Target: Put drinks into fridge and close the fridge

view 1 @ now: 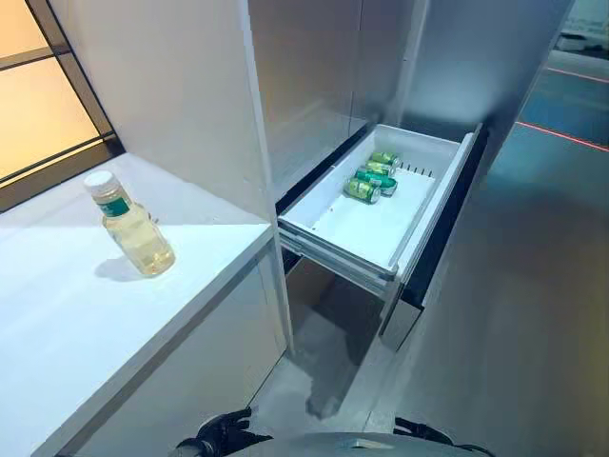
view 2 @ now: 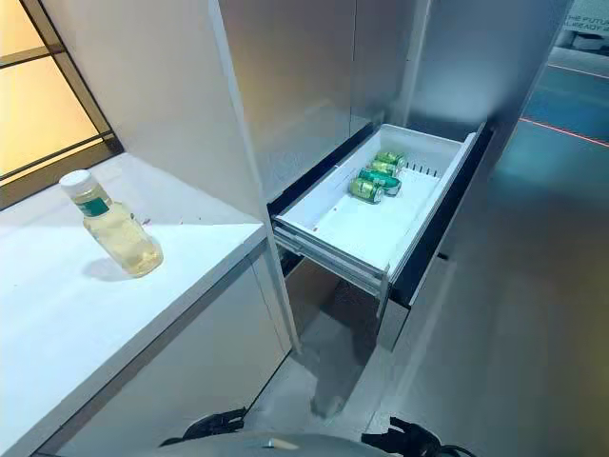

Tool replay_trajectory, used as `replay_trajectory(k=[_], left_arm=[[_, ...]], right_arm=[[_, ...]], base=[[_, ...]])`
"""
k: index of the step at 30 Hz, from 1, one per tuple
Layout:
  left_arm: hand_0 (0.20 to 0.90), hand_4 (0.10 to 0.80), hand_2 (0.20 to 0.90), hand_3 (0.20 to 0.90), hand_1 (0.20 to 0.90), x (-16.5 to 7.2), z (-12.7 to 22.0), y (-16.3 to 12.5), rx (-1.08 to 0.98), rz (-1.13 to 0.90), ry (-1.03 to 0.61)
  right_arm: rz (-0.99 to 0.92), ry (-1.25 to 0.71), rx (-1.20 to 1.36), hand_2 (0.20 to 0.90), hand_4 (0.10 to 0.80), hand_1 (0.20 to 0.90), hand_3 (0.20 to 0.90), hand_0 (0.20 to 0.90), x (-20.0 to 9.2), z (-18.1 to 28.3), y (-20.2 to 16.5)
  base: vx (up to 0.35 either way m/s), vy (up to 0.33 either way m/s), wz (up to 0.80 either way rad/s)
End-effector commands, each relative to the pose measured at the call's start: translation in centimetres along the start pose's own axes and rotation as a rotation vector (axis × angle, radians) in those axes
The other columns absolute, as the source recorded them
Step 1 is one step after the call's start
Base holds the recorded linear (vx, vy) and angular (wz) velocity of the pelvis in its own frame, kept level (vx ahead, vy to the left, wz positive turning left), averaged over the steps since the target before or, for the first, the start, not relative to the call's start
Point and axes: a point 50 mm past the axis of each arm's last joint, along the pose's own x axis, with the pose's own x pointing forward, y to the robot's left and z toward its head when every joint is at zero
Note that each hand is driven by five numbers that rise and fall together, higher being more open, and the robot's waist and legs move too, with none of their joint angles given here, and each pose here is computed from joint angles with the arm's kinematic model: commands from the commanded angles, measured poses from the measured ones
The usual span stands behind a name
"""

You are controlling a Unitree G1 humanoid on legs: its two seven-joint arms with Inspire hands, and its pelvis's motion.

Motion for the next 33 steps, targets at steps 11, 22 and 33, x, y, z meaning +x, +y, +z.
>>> replay_trajectory(k=[11,22,33], left_arm=[[0.900,0.800,0.900,0.900,0.900,0.5,3.0,0.1,0.014,0.019,-0.110],[0.900,0.800,0.900,0.900,0.900,0.4,3.6,0.8,0.191,0.117,-0.108],[0.900,0.800,0.900,0.900,0.900,-0.2,11.1,-0.8,0.675,-0.181,-0.186]], right_arm=[[0.011,-0.053,-0.062,0.900,0.800,0.900,0.900,0.900,0.3,2.6,0.1],[0.012,-0.048,-0.078,0.900,0.800,0.900,0.900,0.900,0.3,2.7,0.0],[0.007,-0.042,-0.156,0.900,0.800,0.900,0.900,0.900,0.2,4.0,-0.9]], base=[[0.000,0.000,0.00],[0.000,0.000,0.00],[-0.008,0.017,-0.05]])
